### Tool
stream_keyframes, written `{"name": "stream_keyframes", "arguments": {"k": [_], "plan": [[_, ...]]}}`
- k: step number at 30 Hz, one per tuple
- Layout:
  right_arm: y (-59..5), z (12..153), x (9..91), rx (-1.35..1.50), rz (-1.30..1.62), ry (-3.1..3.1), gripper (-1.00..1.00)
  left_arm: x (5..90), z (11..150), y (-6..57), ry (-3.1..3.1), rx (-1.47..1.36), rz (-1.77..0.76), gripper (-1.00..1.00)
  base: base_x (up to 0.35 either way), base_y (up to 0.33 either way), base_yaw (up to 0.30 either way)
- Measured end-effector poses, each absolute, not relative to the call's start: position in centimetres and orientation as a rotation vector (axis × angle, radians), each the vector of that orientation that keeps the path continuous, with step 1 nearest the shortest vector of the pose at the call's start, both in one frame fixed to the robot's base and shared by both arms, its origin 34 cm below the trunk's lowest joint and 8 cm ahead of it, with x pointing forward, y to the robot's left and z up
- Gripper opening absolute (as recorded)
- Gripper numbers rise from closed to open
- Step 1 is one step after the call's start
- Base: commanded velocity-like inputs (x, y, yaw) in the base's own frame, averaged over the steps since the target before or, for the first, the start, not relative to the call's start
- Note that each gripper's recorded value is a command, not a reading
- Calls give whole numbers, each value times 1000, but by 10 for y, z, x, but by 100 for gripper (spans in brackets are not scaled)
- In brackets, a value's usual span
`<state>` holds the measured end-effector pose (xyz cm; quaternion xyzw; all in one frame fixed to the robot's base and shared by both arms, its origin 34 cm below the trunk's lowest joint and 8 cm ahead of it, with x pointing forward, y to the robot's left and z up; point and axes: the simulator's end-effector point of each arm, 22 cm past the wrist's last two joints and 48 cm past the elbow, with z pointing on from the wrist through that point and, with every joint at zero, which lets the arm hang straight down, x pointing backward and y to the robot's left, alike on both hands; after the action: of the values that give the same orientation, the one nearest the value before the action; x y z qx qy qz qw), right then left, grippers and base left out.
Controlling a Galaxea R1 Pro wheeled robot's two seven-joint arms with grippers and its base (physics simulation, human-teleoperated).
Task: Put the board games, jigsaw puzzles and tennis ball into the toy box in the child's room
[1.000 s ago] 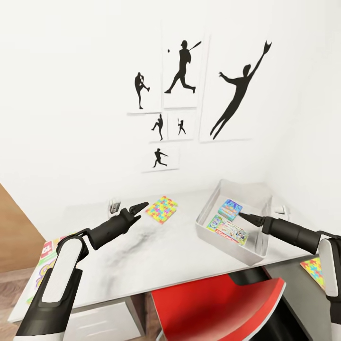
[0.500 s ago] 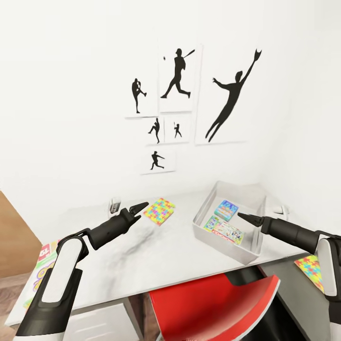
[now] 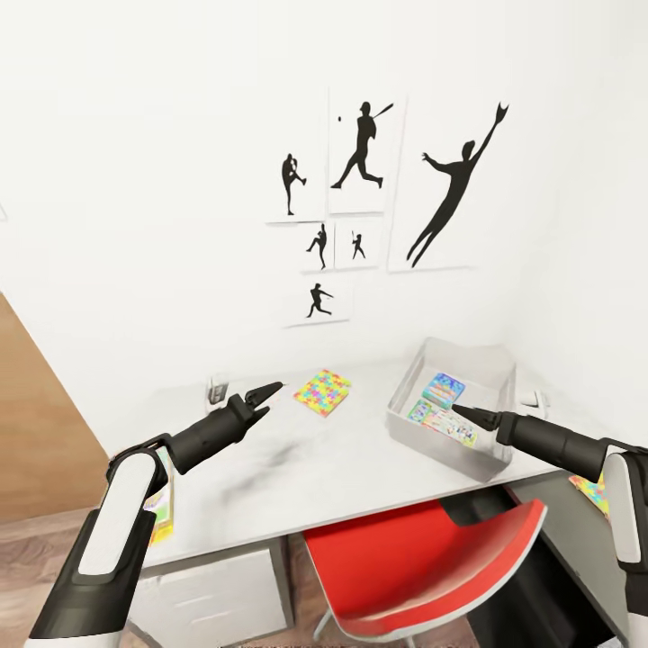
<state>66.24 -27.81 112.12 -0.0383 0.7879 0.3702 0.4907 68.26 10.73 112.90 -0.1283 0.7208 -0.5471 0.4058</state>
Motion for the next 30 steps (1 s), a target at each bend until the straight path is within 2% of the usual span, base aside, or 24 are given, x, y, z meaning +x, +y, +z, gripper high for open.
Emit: {"name": "stream_keyframes", "arguments": {"k": [30], "plan": [[-281, 1120, 663, -88, 882, 1910, 100, 682, 1132, 108, 1809, -321, -1386, 100, -12, 282, 0]]}}
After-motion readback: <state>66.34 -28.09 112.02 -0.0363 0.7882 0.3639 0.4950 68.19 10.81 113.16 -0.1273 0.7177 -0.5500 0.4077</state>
